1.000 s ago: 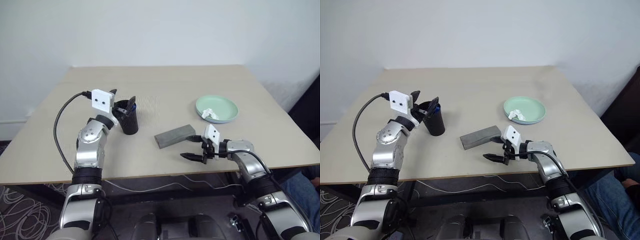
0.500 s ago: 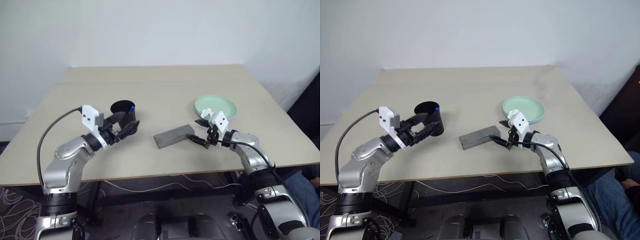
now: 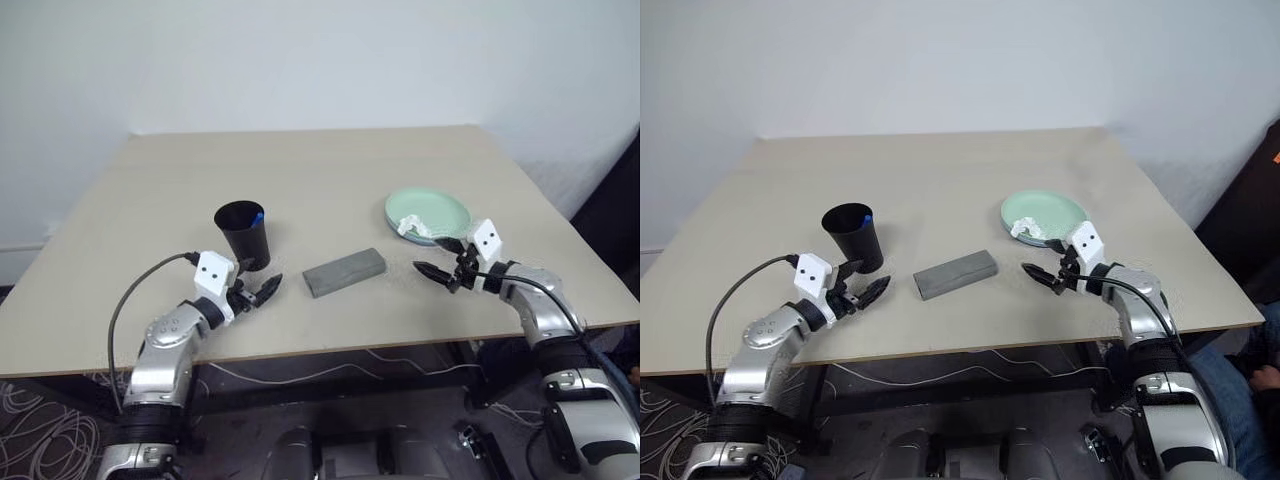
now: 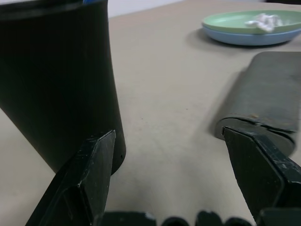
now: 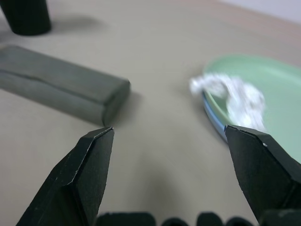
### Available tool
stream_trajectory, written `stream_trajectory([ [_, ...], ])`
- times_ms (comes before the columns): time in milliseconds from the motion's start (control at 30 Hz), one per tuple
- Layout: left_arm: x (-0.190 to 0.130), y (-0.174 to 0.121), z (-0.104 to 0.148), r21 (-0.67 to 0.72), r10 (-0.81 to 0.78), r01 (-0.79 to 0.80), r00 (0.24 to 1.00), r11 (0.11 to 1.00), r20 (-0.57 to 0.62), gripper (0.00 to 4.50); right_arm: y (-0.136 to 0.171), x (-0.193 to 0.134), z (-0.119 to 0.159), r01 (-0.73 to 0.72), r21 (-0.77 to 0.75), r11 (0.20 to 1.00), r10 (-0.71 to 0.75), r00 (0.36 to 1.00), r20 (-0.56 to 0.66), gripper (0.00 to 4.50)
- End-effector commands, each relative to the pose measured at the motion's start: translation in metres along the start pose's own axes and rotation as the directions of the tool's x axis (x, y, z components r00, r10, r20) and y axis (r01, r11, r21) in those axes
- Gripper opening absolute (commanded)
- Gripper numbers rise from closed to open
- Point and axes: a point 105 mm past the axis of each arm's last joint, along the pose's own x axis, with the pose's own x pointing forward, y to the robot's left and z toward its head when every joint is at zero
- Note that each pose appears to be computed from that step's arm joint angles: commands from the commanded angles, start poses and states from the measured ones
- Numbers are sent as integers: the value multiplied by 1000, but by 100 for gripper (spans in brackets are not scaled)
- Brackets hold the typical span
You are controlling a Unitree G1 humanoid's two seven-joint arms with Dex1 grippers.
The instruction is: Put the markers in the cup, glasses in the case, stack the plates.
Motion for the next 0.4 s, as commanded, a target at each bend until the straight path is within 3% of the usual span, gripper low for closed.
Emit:
stream_trajectory([
  [33,5,2,14,39,40,-42,997,998,65,382,-19,-10,11,65,-13,998,-64,997,40,408],
  [400,8,-5,8,47,88,-91,994,995,72,382,-15,-16,8,50,-10,999,-50,999,20,408],
])
